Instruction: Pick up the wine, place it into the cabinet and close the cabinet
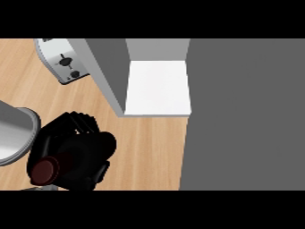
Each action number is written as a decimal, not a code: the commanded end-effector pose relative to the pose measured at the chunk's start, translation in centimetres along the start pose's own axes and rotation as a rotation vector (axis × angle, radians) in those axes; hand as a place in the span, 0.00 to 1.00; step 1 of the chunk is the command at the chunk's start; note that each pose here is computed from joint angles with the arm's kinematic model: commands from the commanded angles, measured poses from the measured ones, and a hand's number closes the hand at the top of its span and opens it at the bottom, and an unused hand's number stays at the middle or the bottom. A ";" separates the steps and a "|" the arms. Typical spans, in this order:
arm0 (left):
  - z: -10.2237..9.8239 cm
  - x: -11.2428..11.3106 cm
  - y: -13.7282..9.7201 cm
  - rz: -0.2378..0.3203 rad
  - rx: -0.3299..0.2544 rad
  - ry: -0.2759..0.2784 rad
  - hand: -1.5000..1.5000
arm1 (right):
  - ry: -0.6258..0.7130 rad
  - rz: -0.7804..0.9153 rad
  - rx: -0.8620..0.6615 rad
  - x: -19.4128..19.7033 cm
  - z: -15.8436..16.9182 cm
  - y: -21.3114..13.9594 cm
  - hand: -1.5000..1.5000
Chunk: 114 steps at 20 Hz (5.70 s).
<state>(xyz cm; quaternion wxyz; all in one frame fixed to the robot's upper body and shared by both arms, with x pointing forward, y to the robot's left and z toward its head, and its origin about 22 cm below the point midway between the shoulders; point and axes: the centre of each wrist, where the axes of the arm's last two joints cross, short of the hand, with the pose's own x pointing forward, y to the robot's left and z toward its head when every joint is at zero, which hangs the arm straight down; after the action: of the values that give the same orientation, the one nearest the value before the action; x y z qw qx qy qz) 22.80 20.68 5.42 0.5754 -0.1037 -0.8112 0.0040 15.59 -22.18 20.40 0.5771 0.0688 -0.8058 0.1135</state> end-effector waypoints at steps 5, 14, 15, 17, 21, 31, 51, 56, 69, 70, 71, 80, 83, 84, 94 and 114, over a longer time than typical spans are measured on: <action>-3.7 3.1 -7.3 0.066 -0.071 -0.014 1.00 | -0.048 -0.051 0.031 1.1 0.9 -1.0 0.00; -6.1 5.0 -11.9 0.076 -0.046 -0.003 1.00 | -0.043 -0.061 0.019 1.0 2.2 0.5 0.00; -7.1 5.3 -12.9 0.073 -0.042 -0.001 1.00 | -0.039 -0.040 0.038 1.5 0.9 0.0 0.00; -7.3 3.9 -13.2 0.032 -0.026 -0.023 1.00 | -0.042 -0.065 0.031 1.4 1.4 0.7 0.00; -7.4 4.1 -14.2 0.015 0.000 -0.017 1.00 | -0.057 -0.046 0.030 1.5 2.7 0.1 0.00; -8.9 1.3 -15.3 -0.039 0.061 -0.031 1.00 | -0.064 -0.017 0.040 0.9 1.8 -1.1 0.00; -9.4 -4.3 -14.2 -0.082 0.107 0.008 1.00 | -0.060 -0.031 0.050 1.6 2.1 0.0 0.00; -9.1 -5.6 -13.3 -0.140 0.132 -0.010 1.00 | -0.054 -0.021 0.048 1.9 1.6 -0.6 0.00; -10.3 -7.2 -9.9 -0.124 0.188 -0.013 1.00 | -0.029 -0.025 0.054 1.2 0.9 -0.9 0.00; -10.8 -7.2 -9.4 -0.133 0.196 -0.007 1.00 | -0.066 -0.050 0.007 1.1 1.6 -0.2 0.00; -11.2 -7.7 -9.4 -0.117 0.197 0.005 1.00 | -0.063 -0.055 0.024 1.4 2.3 0.2 0.00; -14.7 -8.1 -10.0 -0.110 0.197 0.059 1.00 | -0.046 -0.054 0.048 0.0 -0.2 -0.6 0.00; -14.6 -9.6 -8.6 -0.158 0.206 0.070 1.00 | -0.050 -0.057 0.052 0.6 1.4 0.6 0.00; -15.8 -9.0 -8.9 -0.162 0.219 0.092 1.00 | -0.054 -0.048 0.042 1.1 1.8 -0.4 0.00; -17.3 -9.5 -8.8 -0.230 0.230 -0.021 1.00 | -0.052 -0.062 0.052 0.3 1.2 0.2 0.00; -18.7 -10.6 -6.2 -0.086 0.365 0.048 1.00 | -0.055 -0.082 0.082 0.3 1.9 0.0 0.00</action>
<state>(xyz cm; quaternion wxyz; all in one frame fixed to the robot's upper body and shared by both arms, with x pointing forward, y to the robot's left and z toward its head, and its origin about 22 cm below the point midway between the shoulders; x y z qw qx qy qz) 42.91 9.87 3.88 0.5876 0.0484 -0.8017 0.0981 16.32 -22.10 19.02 0.5726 0.1100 -0.8029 0.1240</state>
